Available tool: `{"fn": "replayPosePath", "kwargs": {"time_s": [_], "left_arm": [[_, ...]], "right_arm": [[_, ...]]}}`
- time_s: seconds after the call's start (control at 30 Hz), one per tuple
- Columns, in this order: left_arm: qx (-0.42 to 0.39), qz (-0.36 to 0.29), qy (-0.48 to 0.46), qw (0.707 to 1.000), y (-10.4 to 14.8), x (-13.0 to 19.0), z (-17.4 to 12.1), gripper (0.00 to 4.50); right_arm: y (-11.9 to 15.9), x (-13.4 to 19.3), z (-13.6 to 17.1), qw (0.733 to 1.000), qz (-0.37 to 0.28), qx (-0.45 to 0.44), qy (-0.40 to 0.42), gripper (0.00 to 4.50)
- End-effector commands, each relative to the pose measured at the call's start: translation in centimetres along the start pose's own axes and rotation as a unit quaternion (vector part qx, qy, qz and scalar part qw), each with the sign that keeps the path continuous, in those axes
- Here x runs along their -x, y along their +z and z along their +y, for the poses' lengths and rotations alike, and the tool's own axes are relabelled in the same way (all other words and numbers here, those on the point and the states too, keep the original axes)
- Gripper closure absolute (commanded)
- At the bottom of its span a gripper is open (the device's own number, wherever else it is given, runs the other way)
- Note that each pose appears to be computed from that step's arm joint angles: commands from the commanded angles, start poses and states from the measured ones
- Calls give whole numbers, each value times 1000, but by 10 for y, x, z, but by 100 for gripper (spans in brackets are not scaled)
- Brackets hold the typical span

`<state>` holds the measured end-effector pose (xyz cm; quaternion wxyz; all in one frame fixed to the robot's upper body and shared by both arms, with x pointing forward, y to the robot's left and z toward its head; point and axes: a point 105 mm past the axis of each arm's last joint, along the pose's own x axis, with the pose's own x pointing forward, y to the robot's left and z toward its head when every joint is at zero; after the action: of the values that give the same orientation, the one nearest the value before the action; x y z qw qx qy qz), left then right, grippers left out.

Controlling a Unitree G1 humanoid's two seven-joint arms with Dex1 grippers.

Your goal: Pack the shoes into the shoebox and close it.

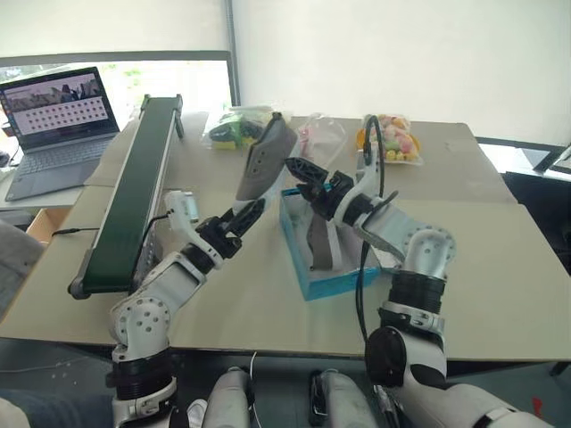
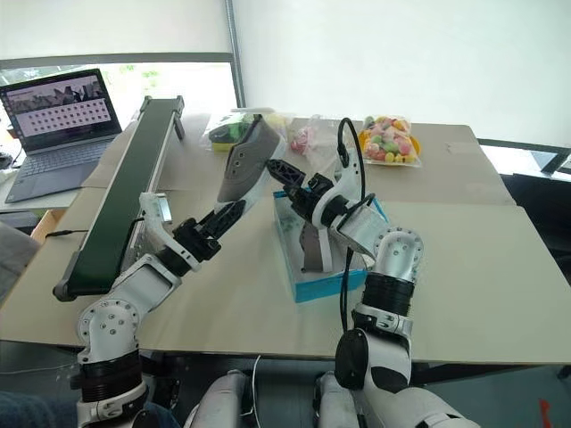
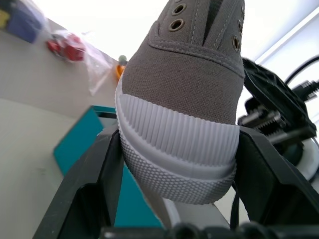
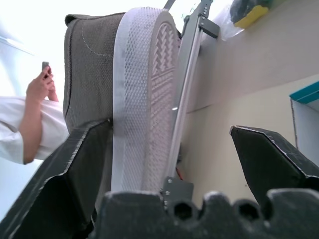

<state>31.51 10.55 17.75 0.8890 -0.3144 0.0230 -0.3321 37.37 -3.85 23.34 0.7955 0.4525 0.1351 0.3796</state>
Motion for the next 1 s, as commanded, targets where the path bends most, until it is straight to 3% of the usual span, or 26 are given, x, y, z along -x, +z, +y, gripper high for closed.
{"fn": "replayPosePath", "kwargs": {"time_s": [0.03, 0.17, 0.27, 0.53, 0.6, 0.7, 0.87, 1.0], "left_arm": [[-10, 2, -52, 999, 2, -3, -21, 159], [-11, 3, -50, 999, 2, -3, -19, 159], [-20, 5, -39, 999, 3, -3, -14, 160], [-42, 14, -19, 999, 3, -2, -6, 160], [-48, 18, -16, 999, 1, -2, -5, 160], [-62, 21, -11, 998, -1, -3, -4, 160], [-101, 35, -17, 994, -6, -1, -7, 6], [-131, 58, -18, 990, -13, 5, -6, 6]], "right_arm": [[-7, -14, 41, 998, 12, 8, 59, 0], [-7, -13, 41, 999, 7, 10, 52, 0], [-7, -12, 36, 999, 2, 15, 35, 69], [-10, -12, 34, 999, 6, 29, 27, 349], [-11, -12, 33, 999, 9, 30, 25, 393], [-12, -12, 33, 999, 9, 25, 27, 393], [3, -11, 28, 1000, -24, 2, 9, 400], [34, -3, 11, 997, -59, 31, -44, 400]]}}
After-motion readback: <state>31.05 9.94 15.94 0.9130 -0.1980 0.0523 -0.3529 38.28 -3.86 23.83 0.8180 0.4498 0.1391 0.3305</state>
